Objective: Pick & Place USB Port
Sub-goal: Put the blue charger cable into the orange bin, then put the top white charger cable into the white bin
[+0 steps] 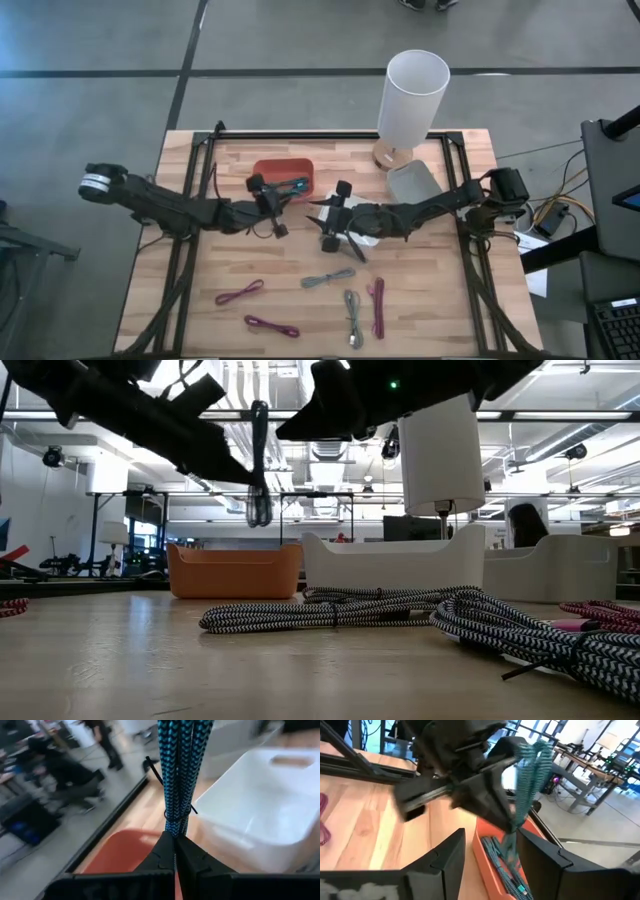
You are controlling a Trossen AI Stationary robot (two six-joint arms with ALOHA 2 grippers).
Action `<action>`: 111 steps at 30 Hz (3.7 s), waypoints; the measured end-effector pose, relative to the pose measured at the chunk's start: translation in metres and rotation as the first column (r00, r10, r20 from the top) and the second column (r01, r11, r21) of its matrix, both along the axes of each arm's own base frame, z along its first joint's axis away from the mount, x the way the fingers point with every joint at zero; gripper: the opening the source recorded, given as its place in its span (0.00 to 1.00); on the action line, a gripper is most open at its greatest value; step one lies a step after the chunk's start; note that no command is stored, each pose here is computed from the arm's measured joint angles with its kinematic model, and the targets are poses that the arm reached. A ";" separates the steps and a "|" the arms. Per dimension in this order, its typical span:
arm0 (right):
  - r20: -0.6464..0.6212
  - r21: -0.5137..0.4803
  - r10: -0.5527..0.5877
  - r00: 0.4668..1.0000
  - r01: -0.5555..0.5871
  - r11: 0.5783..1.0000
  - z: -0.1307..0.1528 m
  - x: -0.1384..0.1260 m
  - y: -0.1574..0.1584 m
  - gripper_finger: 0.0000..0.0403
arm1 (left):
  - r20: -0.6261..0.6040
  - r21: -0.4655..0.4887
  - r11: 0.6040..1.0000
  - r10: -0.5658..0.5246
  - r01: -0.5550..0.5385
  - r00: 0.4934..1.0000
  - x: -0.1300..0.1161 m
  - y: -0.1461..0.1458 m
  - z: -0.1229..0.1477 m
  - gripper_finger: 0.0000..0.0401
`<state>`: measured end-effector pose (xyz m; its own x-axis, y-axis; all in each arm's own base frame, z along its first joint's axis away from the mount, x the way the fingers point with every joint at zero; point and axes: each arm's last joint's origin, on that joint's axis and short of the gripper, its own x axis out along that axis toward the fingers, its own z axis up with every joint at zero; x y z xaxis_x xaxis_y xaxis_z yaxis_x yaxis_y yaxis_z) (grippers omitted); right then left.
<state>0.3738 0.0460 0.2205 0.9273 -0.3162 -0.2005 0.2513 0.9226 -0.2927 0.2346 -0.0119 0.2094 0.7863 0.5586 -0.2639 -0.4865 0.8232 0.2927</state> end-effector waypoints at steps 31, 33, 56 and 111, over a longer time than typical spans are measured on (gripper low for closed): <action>-0.030 0.087 -0.003 1.000 0.006 0.996 -0.006 -0.002 0.005 0.43 | -0.595 -0.151 0.950 0.133 -0.272 0.793 0.017 0.091 -0.026 0.00; -0.039 0.090 -0.004 0.999 0.008 0.996 -0.007 -0.002 0.005 0.43 | -0.618 -0.148 0.949 0.131 -0.278 0.776 0.019 0.092 -0.032 0.00; -0.061 0.089 -0.005 0.998 0.011 0.996 -0.009 -0.003 0.005 0.39 | -0.662 -0.125 0.948 0.141 -0.293 0.736 0.025 0.097 -0.044 0.16; -0.652 0.329 0.120 0.749 0.137 0.934 -0.042 0.003 0.050 0.37 | -0.336 -0.219 0.976 -0.091 0.016 0.938 0.043 0.005 0.087 0.29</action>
